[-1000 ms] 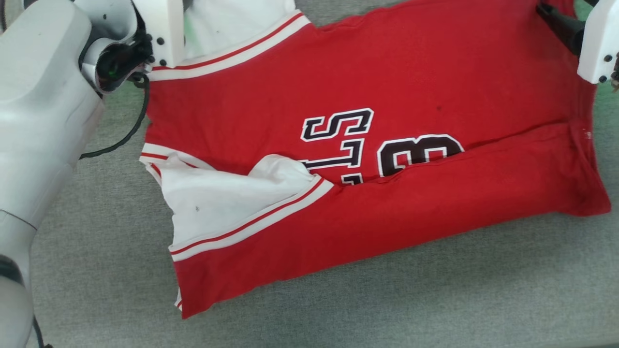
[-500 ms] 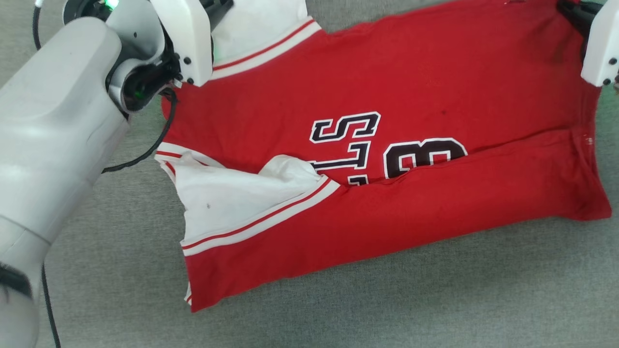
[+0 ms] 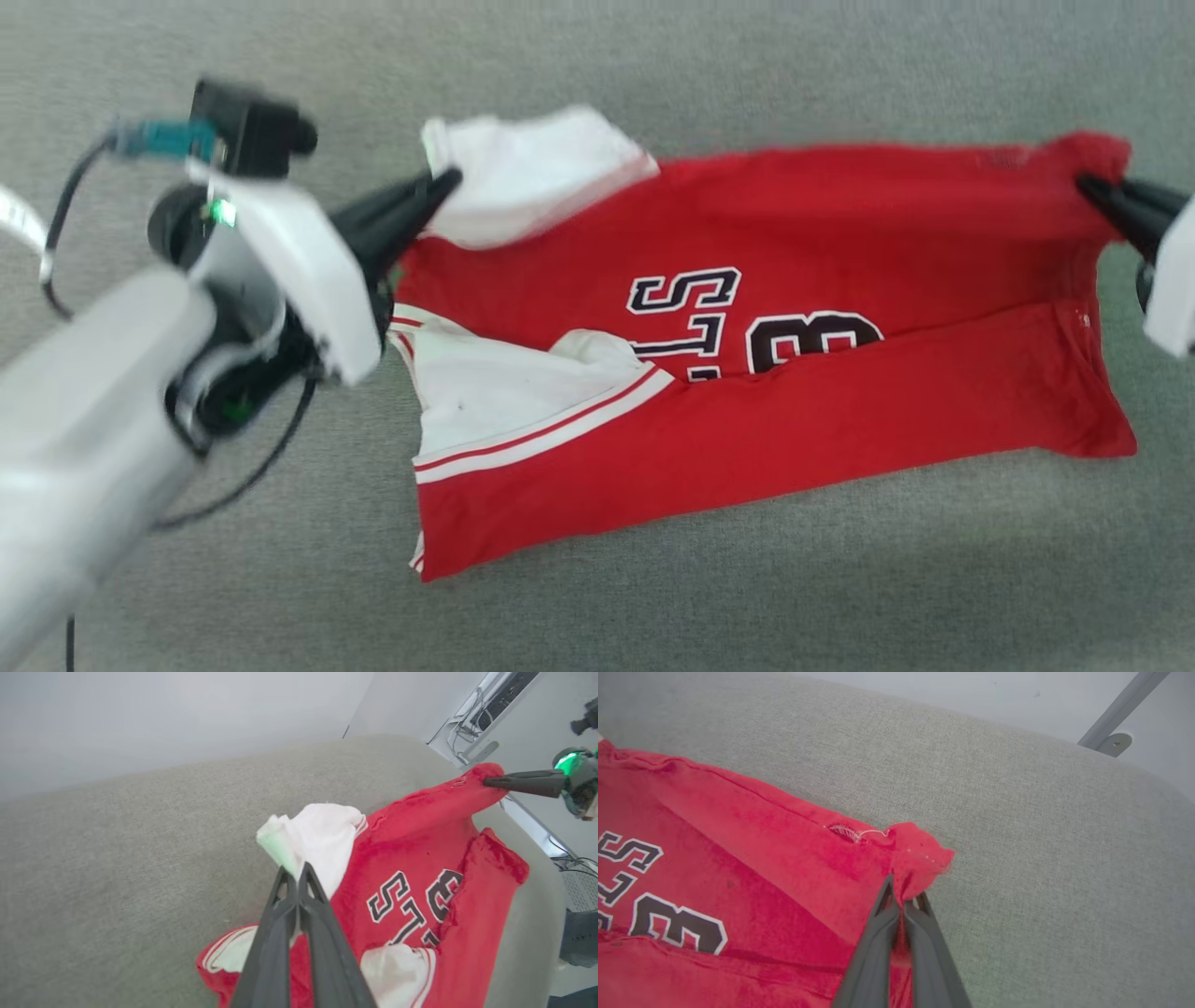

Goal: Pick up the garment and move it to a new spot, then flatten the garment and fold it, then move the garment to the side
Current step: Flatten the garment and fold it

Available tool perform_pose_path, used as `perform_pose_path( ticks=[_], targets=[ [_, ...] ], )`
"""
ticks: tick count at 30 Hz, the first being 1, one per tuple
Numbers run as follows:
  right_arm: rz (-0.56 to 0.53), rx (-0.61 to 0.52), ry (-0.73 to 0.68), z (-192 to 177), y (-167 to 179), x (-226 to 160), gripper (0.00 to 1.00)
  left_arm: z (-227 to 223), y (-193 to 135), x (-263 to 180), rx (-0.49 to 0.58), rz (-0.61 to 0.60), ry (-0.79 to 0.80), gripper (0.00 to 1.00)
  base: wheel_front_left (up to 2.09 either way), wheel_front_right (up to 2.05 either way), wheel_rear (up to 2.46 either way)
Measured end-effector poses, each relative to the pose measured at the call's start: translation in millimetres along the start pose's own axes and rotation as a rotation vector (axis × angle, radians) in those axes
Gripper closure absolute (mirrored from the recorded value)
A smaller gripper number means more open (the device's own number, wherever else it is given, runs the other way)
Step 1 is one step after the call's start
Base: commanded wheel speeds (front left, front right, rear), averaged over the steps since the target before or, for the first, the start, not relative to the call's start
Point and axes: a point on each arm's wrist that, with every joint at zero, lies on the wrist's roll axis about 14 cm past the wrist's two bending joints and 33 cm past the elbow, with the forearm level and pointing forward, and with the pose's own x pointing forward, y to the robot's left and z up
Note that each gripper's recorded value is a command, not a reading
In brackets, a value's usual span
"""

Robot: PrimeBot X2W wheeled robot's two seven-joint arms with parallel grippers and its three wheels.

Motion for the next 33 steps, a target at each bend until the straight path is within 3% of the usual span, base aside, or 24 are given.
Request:
perform_pose_path(
  ticks=[10,15,21,22,23,24,25,26,33],
  targets=[
    [-0.007,0.076,0.046,-59,0,-38,1.0,-63,-40,-68,-0.176,0.017,0.002,1.0,0.0,0.0,0.0],
    [-0.007,0.119,0.101,-87,7,-37,1.0,-115,-55,-76,-0.254,0.028,0.107,1.0,0.0,0.0,0.0],
    [-0.029,0.149,0.107,-95,9,-24,1.0,-135,-53,-64,-0.345,0.042,0.113,1.0,0.0,0.0,0.0],
    [-0.031,0.146,0.106,-94,8,-23,0.93,-137,-50,-63,-0.34,0.049,0.117,1.0,0.0,0.0,0.0],
    [-0.033,0.141,0.105,-93,8,-22,0.71,-139,-46,-63,-0.332,0.057,0.115,1.0,0.0,0.0,0.0],
    [-0.036,0.142,0.098,-92,7,-21,0.53,-138,-44,-61,-0.331,0.064,0.102,0.76,0.0,0.0,0.0],
    [-0.036,0.142,0.098,-92,7,-21,0.18,-138,-44,-61,-0.331,0.064,0.102,0.48,0.0,0.0,0.0],
    [-0.035,0.146,0.094,-90,8,-20,0.0,-136,-43,-61,-0.326,0.065,0.091,0.0,0.0,0.0,0.0],
    [-0.072,0.178,0.079,-84,-6,-26,0.0,-125,-35,-67,-0.302,0.141,-0.01,0.0,0.0,0.0,0.0]
  ],
)
